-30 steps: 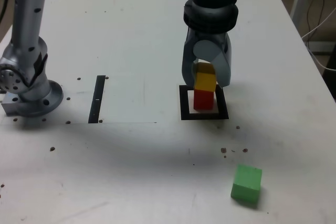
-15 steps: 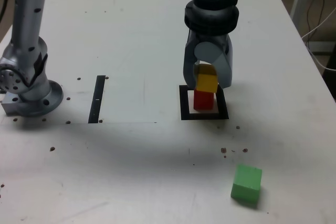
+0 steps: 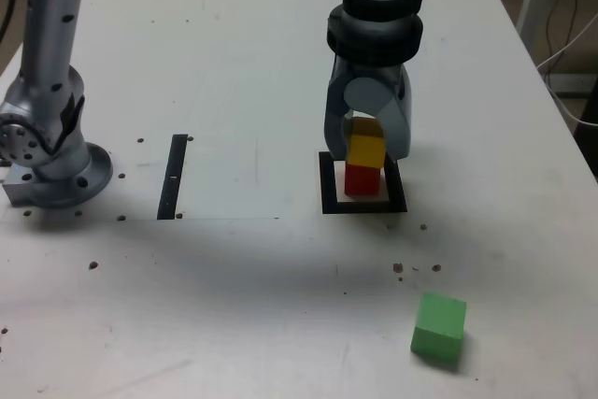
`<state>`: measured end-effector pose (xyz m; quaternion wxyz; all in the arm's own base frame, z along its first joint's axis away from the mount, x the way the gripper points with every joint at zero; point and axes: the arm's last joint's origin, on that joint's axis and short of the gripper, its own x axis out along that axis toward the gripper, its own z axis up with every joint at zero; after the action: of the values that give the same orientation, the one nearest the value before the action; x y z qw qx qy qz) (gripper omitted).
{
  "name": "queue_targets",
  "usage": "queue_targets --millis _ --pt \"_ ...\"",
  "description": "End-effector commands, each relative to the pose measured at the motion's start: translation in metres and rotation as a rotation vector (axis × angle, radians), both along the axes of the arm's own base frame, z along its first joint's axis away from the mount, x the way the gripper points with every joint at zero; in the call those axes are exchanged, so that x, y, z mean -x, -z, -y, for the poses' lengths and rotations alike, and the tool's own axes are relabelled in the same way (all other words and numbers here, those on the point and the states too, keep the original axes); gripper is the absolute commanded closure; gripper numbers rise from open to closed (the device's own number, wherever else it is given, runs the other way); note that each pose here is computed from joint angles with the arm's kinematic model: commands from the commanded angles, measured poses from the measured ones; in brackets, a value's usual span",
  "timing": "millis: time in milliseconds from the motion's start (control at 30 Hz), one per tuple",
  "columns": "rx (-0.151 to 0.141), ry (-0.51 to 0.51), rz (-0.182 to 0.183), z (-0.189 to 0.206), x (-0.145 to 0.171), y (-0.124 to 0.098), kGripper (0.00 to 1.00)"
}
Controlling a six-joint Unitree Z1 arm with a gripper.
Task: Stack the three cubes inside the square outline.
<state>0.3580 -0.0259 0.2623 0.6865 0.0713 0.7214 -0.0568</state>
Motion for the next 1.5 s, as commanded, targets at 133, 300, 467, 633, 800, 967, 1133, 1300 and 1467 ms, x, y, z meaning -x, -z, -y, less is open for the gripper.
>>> queue_targets --millis 133,300,467,633,800,967,1133,1300,1467 --pt "0.007 0.012 -0.009 0.0 0.0 0.004 0.03" --pt "0.007 0.011 -0.015 0.0 0.001 0.005 0.02" --pt "0.008 0.009 -0.016 -0.001 0.002 0.004 0.01" --pt "0.002 0.01 -0.009 -0.002 0.005 0.001 0.01" --pt "-0.031 0.011 0.019 -0.004 0.009 -0.008 0.01" --pt "-0.064 0.014 0.051 -0.005 0.018 -0.023 0.01" --pt "-0.078 0.033 0.063 0.0 0.024 -0.035 0.0" --pt "-0.08 0.07 0.061 0.013 0.025 -0.043 0.0" --pt "-0.08 0.119 0.064 0.033 0.025 -0.053 0.0"
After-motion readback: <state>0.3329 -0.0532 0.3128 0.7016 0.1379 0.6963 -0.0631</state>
